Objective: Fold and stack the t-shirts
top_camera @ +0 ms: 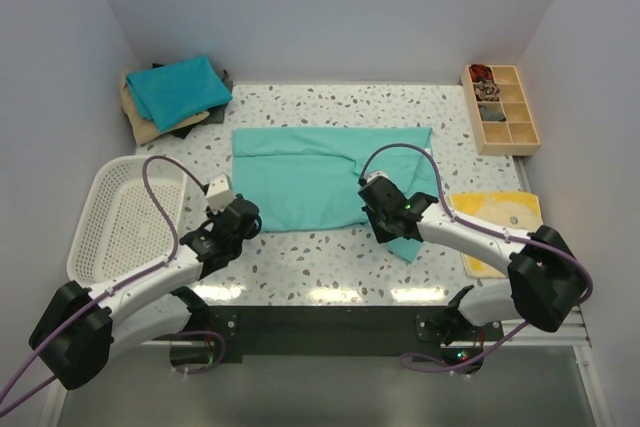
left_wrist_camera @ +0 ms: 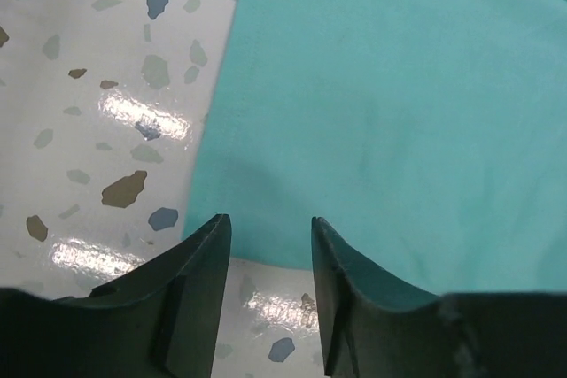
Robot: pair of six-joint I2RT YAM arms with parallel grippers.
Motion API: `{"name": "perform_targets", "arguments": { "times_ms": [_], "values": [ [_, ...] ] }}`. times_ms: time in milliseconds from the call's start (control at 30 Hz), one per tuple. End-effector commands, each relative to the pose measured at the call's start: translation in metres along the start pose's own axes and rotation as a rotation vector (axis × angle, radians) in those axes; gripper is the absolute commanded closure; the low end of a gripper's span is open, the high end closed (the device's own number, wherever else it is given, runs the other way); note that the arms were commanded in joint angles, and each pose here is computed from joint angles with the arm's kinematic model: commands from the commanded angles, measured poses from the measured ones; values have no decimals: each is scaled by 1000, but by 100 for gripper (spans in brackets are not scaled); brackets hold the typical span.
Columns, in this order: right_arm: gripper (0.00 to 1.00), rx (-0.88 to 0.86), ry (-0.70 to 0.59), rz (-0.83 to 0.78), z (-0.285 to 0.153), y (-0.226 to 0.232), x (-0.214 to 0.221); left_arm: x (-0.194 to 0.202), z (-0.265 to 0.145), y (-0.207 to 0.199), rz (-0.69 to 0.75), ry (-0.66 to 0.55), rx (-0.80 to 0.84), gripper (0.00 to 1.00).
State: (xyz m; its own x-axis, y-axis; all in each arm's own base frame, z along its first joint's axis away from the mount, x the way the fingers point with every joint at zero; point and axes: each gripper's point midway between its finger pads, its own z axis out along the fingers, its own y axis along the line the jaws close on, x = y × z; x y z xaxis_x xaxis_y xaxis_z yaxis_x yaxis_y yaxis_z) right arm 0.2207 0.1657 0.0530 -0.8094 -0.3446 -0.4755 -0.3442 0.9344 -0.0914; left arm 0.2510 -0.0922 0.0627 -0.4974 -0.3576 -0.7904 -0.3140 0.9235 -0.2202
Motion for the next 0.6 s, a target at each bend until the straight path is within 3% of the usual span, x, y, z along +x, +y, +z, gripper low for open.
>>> {"name": "perform_targets", "arguments": {
  "times_ms": [0, 167, 567],
  "values": [
    [100, -2, -34, -1, -5, 2, -12, 8, 3, 7, -40, 5, -28, 45],
    [100, -11, -31, 3, -4, 4, -11, 13, 6, 13, -71, 5, -67, 37],
    [100, -14, -17, -2, 0, 5, -8, 21, 5, 32, -95, 15, -142, 28]
  ]
}}
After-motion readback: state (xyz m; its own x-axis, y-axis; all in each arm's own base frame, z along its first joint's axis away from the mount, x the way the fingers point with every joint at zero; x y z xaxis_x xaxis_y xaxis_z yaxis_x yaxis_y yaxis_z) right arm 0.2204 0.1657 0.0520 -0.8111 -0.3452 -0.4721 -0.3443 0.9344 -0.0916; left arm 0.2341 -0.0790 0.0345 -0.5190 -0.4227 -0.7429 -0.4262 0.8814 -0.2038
